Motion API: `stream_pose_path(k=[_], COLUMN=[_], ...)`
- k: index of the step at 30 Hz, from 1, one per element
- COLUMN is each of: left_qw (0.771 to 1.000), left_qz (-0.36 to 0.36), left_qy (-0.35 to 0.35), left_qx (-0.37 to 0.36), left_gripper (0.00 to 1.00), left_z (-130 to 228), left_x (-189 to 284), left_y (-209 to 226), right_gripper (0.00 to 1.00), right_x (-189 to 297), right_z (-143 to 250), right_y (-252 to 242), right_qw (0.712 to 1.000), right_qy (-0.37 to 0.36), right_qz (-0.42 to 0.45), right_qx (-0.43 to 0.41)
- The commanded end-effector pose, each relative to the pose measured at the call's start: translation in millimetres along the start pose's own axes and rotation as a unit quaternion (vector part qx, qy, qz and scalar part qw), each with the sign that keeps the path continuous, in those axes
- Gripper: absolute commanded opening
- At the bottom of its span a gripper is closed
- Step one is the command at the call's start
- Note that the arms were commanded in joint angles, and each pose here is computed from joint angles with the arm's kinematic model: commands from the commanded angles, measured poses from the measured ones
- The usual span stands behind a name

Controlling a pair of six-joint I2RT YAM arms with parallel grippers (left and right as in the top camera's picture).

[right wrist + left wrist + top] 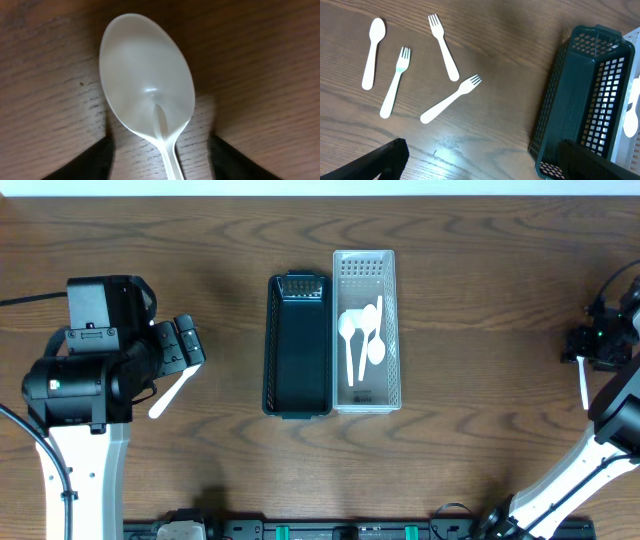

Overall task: Pack container
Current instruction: 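Move the right gripper to the last spoon and grasp it, then place the third spoon into the white basket and open the gripper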

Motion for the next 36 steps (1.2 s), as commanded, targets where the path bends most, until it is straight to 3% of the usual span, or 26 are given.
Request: stream_pose_path(k=[1, 10, 15, 20, 25, 29, 32, 36], left_qw=[1.0, 1.0, 1.0, 1.0, 1.0, 1.0, 1.0, 1.0], left_qz=[-0.007, -0.007, -0.007, -0.007, -0.007, -0.007, -0.007, -0.008], left_qy=[-0.003, -0.003, -0.003, -0.003, -0.003, -0.003, -0.003, 0.005], left_qx=[-0.001, -0.001, -0.001, -0.001, -0.001, -0.001, -0.001, -0.001], left_gripper=[0.98, 0.98, 0.98, 0.98, 0.98, 0.98, 0.98, 0.98], left_z=[-3, -2, -2, -2, -2, -2, -2, 1], left_x=[1, 1, 1, 1, 1, 1, 1, 1], left_y=[3, 3, 3, 3, 3, 3, 3, 3], right_gripper=[0.51, 0.14, 0.02, 0.01, 0.01, 0.01, 0.01, 0.01], right_x=[-15, -15, -5, 44, 150, 230, 254, 240], right_z=[6, 8, 6, -11, -25, -8, 18, 42], right_y=[3, 5, 30, 77, 161, 243, 306, 357], right_qw=[1.0, 0.998, 0.997, 0.998, 0.982, 0.956, 0.942, 0.945], right_qy=[0.022, 0.028, 0.025, -0.03, -0.154, -0.239, -0.256, -0.24], right_qz=[0.004, 0.003, -0.025, -0.047, -0.096, -0.138, -0.168, -0.159], right_qx=[-0.018, -0.059, -0.07, -0.021, 0.044, 0.096, 0.139, 0.154])
Point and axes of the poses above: each gripper's point midway between its finger pads, its own x axis back along the fingers, its own y axis along the line the jaws close on, z = x × y, the point moved 2 cm from there along x, back along the fingers, and after that the axes turned 4 degrees about -x, right-handed, at the moved point
